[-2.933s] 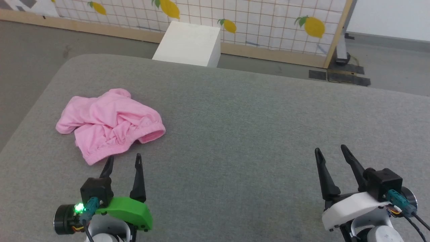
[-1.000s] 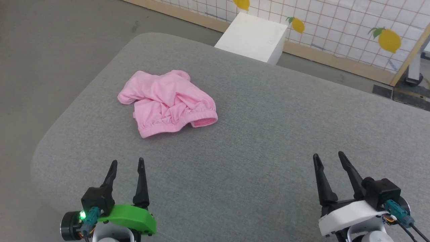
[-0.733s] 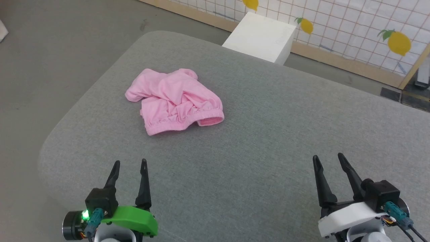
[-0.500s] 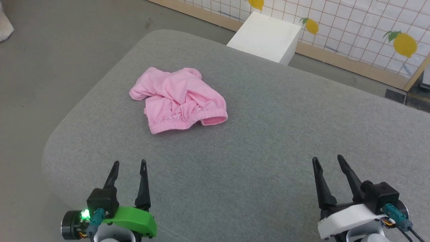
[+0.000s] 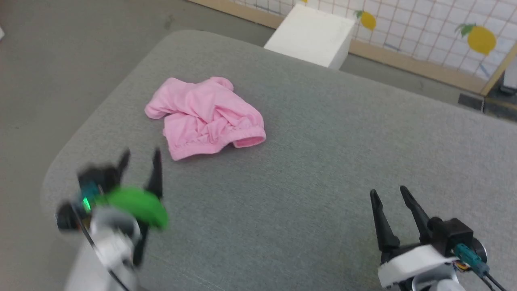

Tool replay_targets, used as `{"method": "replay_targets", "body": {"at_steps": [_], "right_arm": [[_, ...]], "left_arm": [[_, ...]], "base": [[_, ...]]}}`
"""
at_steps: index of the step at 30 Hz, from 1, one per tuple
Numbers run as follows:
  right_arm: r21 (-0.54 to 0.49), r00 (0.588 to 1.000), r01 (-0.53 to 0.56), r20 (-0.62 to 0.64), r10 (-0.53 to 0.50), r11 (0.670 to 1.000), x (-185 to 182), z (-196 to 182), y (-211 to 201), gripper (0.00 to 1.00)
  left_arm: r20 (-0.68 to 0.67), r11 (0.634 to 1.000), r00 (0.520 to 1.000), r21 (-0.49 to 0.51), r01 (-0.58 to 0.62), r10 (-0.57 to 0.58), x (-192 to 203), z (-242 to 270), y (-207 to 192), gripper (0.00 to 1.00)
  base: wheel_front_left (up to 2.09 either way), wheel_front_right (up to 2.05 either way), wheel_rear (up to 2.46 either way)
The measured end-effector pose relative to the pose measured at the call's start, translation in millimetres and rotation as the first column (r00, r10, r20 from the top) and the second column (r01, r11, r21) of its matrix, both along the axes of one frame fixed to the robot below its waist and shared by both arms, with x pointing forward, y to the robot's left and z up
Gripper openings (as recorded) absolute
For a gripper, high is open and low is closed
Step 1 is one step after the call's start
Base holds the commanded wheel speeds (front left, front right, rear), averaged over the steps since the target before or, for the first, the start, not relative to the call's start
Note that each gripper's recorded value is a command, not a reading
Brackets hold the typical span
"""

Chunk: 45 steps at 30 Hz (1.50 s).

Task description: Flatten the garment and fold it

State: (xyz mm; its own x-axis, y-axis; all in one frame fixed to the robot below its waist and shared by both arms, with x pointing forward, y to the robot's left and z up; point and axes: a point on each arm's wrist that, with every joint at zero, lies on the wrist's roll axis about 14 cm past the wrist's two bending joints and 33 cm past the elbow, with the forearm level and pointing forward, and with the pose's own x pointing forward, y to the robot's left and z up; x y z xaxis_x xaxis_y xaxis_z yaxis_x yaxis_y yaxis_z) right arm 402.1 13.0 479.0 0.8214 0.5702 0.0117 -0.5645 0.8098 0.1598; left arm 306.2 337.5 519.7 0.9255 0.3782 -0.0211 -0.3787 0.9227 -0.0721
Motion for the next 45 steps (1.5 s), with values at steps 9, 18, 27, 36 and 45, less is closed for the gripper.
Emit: {"method": "replay_targets", "body": {"at_steps": [9,18,27,36,45], "right_arm": [[-0.020,0.997,0.083,0.011,-0.082,0.996,26.9,-5.3,-24.8,1.00],[-0.060,0.969,0.234,-0.068,-0.238,0.970,36.6,-42.1,-82.0,1.00],[-0.105,0.938,0.304,-0.142,-0.317,0.947,33.7,-74.9,-113.0,1.00],[-0.092,0.943,0.293,-0.138,-0.303,0.952,30.8,-69.2,-107.8,1.00],[-0.025,0.948,0.289,-0.130,-0.290,0.957,20.1,-48.6,-100.3,1.00]], "left_arm": [[-0.252,0.988,0.965,-0.154,0.032,-0.070,90.7,5.1,37.7,1.00],[-0.540,0.938,0.818,-0.348,-0.002,-0.199,131.9,-78.4,12.7,1.00],[-0.682,0.936,0.692,-0.350,-0.027,-0.235,136.8,-146.0,-6.9,0.84],[-0.488,0.944,0.848,-0.326,0.042,-0.207,161.5,-115.0,-10.9,0.00],[0.057,0.915,0.939,-0.211,0.343,-0.339,232.4,63.2,-70.0,0.00]], "base": [[0.00,0.00,0.00],[0.00,0.00,0.00],[0.00,0.00,0.00],[0.00,0.00,0.00],[0.00,0.00,0.00]]}}
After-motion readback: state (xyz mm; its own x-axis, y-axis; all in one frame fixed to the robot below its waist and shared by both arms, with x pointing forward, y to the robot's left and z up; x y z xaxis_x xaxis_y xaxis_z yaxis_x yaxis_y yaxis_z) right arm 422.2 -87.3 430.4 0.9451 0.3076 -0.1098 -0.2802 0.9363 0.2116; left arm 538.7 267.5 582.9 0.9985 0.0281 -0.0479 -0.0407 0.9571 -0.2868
